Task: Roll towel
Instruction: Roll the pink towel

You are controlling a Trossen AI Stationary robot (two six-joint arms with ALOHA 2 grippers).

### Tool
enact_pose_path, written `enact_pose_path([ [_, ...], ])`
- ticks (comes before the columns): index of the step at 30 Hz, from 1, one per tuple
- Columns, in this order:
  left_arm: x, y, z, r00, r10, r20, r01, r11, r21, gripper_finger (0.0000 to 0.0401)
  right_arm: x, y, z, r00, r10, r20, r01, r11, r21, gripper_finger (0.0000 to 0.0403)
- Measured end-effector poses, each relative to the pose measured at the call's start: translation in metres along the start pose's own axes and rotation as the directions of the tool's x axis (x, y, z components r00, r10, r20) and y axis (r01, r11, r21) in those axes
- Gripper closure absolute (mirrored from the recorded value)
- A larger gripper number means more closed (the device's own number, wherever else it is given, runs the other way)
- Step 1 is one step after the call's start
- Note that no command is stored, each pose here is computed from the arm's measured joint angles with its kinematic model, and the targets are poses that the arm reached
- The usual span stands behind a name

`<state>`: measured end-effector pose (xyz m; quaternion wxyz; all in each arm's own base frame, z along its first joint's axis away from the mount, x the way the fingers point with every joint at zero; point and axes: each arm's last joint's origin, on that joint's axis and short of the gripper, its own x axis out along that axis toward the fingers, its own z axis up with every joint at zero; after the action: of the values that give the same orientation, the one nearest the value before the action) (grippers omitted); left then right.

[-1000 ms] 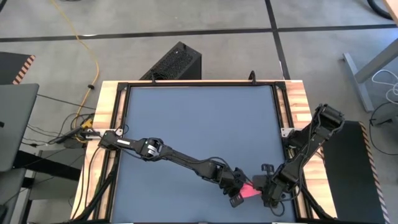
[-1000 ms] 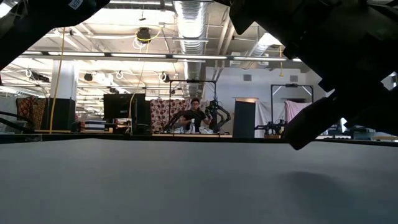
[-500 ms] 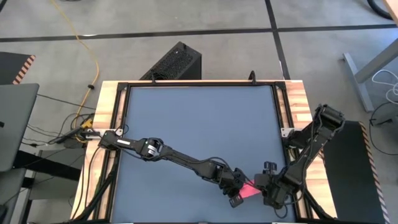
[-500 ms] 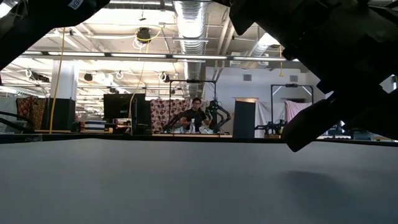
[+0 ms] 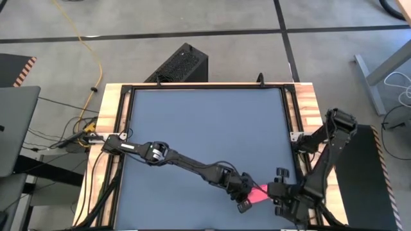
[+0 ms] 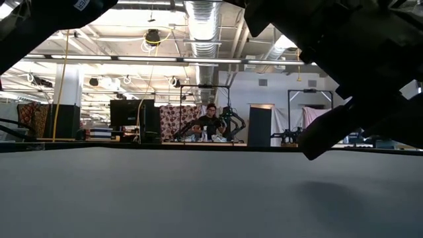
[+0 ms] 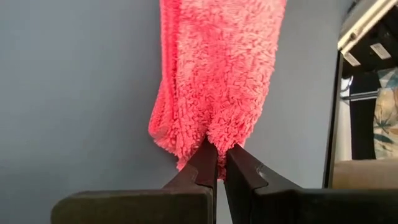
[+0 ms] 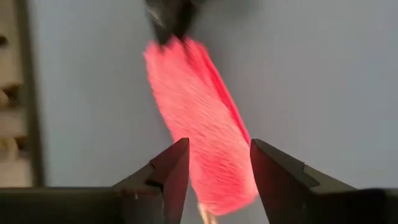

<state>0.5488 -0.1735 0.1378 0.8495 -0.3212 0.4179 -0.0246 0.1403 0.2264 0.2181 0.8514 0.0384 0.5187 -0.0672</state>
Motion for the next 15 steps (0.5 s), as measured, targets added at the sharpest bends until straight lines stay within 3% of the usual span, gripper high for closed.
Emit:
enact_pose_path([
  [7, 0.0, 0.003, 0.002, 1.0, 0.013, 0.007, -0.013, 1.0, -0.01, 0.0401, -0.023, 0.014, 0.007, 0.992, 0.062, 0.11, -0.066, 0.997, 0.041, 0.0252],
  [15, 0.0, 0.003, 0.002, 1.0, 0.01, 0.005, -0.01, 1.0, 0.001, 0.0401, -0.022, 0.018, -0.004, 0.99, 0.093, 0.106, -0.1, 0.993, 0.065, 0.0387],
])
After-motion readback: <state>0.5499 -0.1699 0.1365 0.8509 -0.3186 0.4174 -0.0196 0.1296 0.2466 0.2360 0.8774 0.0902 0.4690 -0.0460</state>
